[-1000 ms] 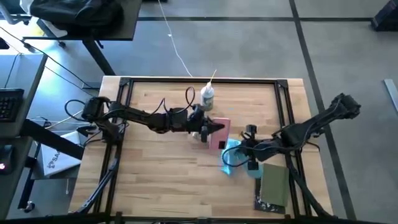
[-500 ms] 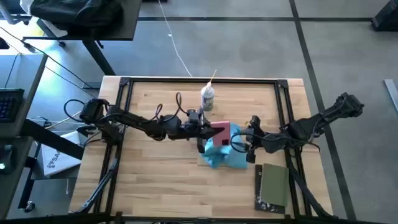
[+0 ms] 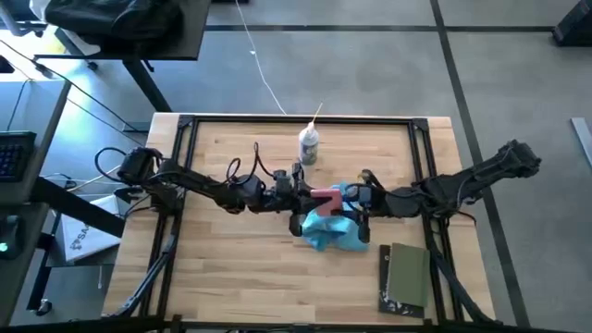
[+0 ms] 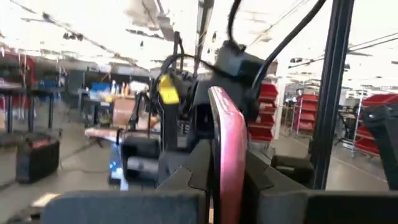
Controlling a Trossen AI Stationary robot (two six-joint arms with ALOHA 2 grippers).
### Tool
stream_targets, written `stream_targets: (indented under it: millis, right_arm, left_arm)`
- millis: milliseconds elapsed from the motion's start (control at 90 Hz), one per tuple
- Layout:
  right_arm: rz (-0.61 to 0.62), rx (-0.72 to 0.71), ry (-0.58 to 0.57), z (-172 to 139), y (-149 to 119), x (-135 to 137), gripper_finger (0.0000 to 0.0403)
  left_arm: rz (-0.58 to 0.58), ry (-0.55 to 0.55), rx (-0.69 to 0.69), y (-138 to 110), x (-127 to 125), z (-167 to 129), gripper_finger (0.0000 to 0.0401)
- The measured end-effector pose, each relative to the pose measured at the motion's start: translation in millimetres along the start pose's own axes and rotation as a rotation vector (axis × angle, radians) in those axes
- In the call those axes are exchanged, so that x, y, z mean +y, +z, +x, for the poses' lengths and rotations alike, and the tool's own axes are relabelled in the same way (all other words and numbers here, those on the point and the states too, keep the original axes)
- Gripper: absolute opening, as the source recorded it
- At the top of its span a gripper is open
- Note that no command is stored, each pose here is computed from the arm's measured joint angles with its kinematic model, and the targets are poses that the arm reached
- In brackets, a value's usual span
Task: Apply microfiber cloth
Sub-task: Wipe the pink phone with the blue microfiber cloth
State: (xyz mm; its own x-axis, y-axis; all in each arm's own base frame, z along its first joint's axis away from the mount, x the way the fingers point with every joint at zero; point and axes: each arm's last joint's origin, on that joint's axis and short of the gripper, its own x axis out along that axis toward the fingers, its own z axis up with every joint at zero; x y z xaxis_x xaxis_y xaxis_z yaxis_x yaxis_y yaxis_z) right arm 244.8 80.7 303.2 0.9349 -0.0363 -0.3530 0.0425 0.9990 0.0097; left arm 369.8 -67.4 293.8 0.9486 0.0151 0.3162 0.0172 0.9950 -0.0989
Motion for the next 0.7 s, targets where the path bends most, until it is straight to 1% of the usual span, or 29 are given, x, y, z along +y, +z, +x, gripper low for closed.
stream_targets:
  millis: [100,178,222,356,489,700]
  right_arm:
    - [-0.019,-0.009,0.074,5.4,0.7,2.3,0.006]
    - [-0.039,-0.019,0.078,5.7,1.6,2.5,0.0022]
    - [-0.04,-0.021,0.073,5.7,1.7,2.3,0.0011]
    - [-0.04,-0.025,0.061,5.1,2.1,1.9,0.0011]
    - [-0.048,-0.029,0.063,4.9,2.5,2.0,0.0004]
    - [-0.061,-0.046,0.064,4.6,4.3,2.2,0.0003]
  left_arm:
    - [0.004,0.006,0.004,-0.4,-0.8,-0.2,0.0013]
    - [0.007,-0.002,0.014,-1.3,-1.0,-0.2,0.0019]
    - [0.009,-0.011,0.015,-1.2,-1.3,-0.3,0.0023]
    - [-0.009,-0.036,0.018,-1.5,-1.8,0.0,0.004]
    - [-0.007,-0.057,0.034,-3.8,-2.1,0.1,0.0066]
    - [0.002,-0.052,0.08,-8.5,-0.7,0.1,0.0112]
